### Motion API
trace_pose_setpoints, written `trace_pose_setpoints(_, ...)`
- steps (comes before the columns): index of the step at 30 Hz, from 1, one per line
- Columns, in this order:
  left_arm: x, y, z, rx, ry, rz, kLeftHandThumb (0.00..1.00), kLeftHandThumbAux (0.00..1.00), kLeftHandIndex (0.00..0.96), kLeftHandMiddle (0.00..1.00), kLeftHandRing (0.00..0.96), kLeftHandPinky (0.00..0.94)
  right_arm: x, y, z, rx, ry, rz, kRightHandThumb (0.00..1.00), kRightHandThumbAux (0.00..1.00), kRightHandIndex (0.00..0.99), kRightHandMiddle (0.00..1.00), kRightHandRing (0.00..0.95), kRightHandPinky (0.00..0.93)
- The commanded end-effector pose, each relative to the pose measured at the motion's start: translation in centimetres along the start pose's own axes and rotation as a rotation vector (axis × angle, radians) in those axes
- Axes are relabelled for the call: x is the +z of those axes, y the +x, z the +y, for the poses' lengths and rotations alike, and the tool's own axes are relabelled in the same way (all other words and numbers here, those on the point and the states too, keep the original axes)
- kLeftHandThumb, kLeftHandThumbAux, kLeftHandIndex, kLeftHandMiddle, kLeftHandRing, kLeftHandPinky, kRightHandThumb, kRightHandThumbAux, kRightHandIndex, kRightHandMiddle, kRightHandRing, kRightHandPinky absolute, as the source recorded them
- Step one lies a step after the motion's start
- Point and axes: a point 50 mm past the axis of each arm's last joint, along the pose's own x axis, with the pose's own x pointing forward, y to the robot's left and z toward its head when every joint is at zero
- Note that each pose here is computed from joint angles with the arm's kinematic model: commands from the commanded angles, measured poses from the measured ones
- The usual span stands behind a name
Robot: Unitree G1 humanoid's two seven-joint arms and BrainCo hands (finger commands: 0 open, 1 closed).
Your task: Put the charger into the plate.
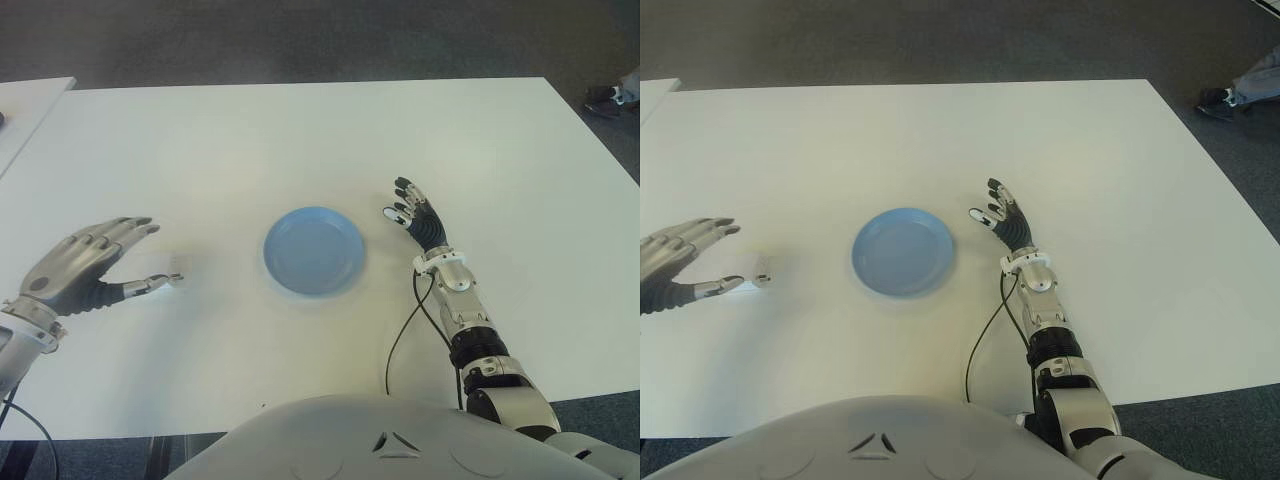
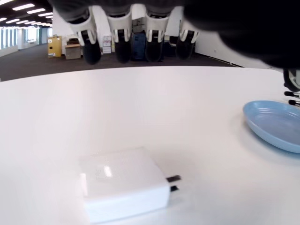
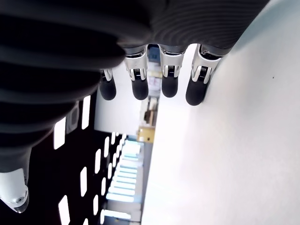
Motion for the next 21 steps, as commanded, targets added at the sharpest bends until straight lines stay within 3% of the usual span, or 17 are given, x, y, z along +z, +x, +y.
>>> trace_pose_setpoints(1, 0.8, 0.4, -0.7, -0.05, -0.037, -0.03, 0.452, 0.096, 0.0, 0.0, 0.0, 0.0, -1.3, -0.6, 0.1, 0.001, 0.002, 0.069, 0.062, 0.56, 0.0, 0.025, 0.042, 0.096)
trace_pose_setpoints(21, 1.2, 1.3, -1.9, -0.087, -0.012, -0.054, 0.472, 0.082, 0.0, 0.0, 0.0, 0.0, -1.2, -0.7, 0.0, 0.003, -0.01, 0.063, 0.061, 0.54, 0.0, 0.021, 0.038, 0.093)
